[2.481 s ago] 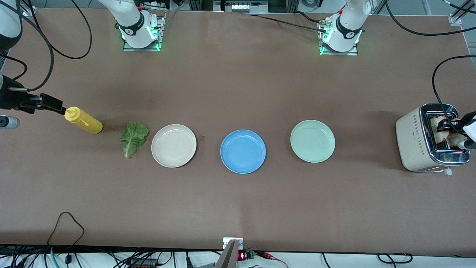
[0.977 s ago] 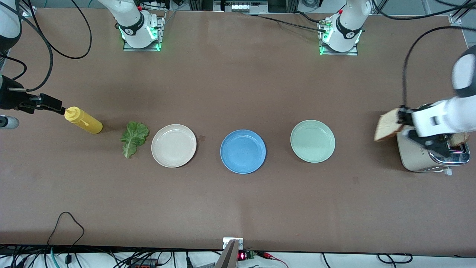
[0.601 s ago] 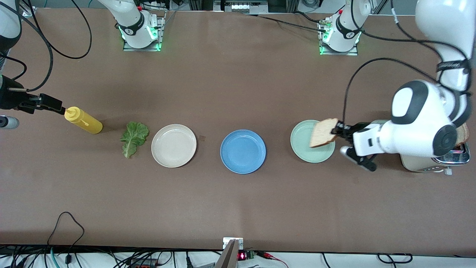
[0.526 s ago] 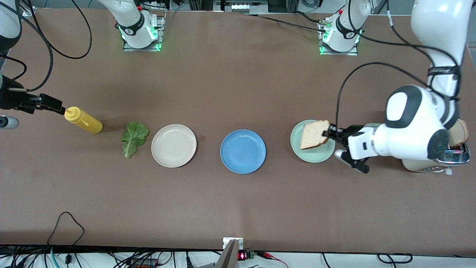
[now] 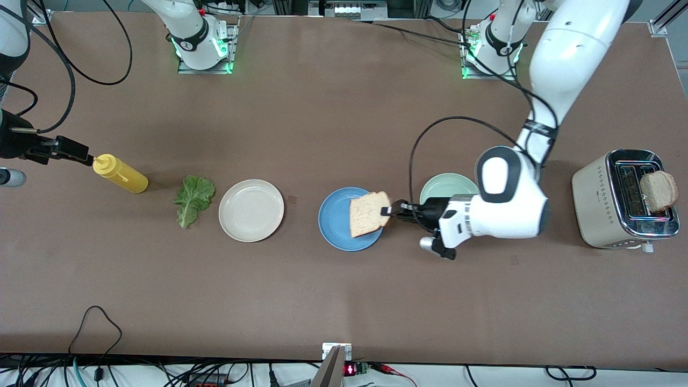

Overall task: Make sandwich in blue plate with both arms
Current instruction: 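Carry the bread slice with the left gripper onto the blue plate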

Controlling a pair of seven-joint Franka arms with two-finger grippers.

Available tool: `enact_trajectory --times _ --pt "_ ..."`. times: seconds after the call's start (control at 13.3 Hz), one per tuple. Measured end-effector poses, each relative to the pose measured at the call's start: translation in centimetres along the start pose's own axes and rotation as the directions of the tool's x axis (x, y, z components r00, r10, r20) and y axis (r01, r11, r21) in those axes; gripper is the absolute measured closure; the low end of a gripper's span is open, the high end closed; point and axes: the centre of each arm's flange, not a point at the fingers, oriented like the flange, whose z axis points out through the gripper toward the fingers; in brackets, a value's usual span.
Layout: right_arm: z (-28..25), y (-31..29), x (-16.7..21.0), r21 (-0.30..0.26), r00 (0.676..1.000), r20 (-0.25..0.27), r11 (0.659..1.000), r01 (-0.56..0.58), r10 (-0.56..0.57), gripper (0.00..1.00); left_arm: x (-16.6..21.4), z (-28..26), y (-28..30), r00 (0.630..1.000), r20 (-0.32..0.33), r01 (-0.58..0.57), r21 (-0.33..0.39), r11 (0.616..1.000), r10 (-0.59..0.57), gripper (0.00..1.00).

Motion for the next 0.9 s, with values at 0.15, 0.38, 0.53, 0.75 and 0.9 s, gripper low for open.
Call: enact_trajectory --times 0.15,0.38,0.53,0.75,0.9 --pt "0.1 0.0 0.0 0.000 1.000 0.001 1.000 0.000 0.000 0.00 -0.5 4.2 -0.8 1.000 -0.004 -0.015 -0.019 1.000 0.015 0.93" --pt "0.1 0.0 0.0 0.000 1.000 0.002 1.000 0.000 0.000 0.00 -1.2 7.3 -3.1 1.000 -0.003 -0.027 -0.004 1.000 0.027 0.93" --pt "0.1 0.0 0.0 0.000 1.000 0.002 1.000 0.000 0.000 0.00 -1.4 8.5 -4.1 0.999 -0.014 -0.028 0.013 1.000 0.028 0.93" --pt "0.2 0.0 0.1 0.000 1.000 0.003 1.000 -0.001 0.001 0.00 -2.1 10.3 -5.0 1.000 -0.009 -0.023 0.031 0.999 0.024 0.93" --pt "0.7 0.0 0.3 -0.001 1.000 0.013 1.000 -0.003 0.003 0.00 -2.4 10.6 -5.3 1.000 -0.004 -0.023 0.035 0.999 0.023 0.80"
